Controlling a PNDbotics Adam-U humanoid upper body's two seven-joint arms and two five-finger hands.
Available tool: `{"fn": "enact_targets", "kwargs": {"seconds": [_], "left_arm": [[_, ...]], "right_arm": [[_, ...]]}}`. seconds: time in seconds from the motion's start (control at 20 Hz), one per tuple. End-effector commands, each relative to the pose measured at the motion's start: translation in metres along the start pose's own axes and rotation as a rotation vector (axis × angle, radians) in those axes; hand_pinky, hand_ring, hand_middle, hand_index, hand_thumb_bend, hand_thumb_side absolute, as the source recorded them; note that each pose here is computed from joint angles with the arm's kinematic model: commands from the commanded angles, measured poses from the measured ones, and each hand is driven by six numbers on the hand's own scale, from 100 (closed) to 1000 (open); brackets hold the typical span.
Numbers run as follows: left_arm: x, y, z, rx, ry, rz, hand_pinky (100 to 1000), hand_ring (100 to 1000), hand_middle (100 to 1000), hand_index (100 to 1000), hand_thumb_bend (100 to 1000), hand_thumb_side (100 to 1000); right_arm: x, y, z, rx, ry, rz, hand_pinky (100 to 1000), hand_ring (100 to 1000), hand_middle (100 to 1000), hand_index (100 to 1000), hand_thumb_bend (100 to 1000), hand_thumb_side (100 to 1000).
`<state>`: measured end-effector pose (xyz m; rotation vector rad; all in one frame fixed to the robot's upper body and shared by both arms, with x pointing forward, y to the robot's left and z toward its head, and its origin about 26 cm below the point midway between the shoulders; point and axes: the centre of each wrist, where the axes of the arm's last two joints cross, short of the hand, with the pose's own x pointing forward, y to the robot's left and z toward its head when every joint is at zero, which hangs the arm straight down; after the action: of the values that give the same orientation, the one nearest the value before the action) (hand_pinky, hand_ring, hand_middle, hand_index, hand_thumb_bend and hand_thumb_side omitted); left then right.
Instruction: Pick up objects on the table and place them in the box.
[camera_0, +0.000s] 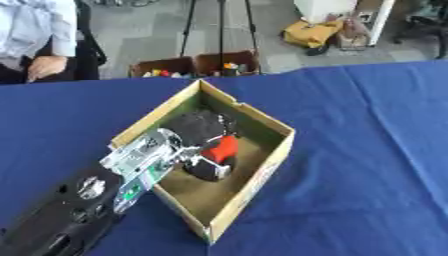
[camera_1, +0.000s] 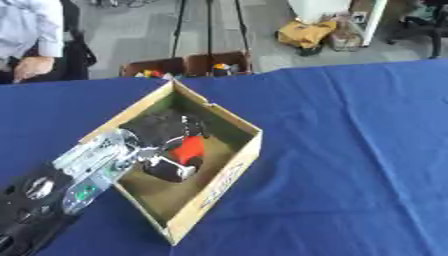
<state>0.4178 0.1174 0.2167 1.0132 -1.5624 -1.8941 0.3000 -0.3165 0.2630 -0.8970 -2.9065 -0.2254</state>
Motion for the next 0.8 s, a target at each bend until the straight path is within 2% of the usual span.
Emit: {"fn": "enact_targets", "kwargs": {"seconds": [0.05,0.3,0.5,0.75,0.8], "left_arm": [[-0.004,0.010,0.001,0.025,-0.005,-0.039,349,615,874,898,168,445],[-0.004,0.008,0.001,-0.050,-0.042,-0.073,487,761,944,947,244,509],[-0.003,0.011,0.001,-0.103,-0.062,-0.083,594,828,981,965,284,555],[0.002,0.034,0.011,-0.038,-0.077,-0.092,682,889,995,971,280,663],[0.003,0.042,0.015,-0.007,-0.082,-0.092,698,899,999,975,274,737]], "right_arm": [[0.004,-0.003,-0.008,-0.010,-0.029,-0.003,791,731,702,788,100,690],[0.004,-0.003,-0.008,-0.013,-0.027,-0.004,790,731,702,788,100,688],[0.004,-0.003,-0.008,-0.012,-0.027,-0.005,790,731,702,788,100,688],[0.004,-0.002,-0.008,-0.010,-0.027,-0.006,790,731,702,788,100,688],[0.004,-0.003,-0.008,-0.009,-0.028,-0.006,790,731,702,788,100,688]]}}
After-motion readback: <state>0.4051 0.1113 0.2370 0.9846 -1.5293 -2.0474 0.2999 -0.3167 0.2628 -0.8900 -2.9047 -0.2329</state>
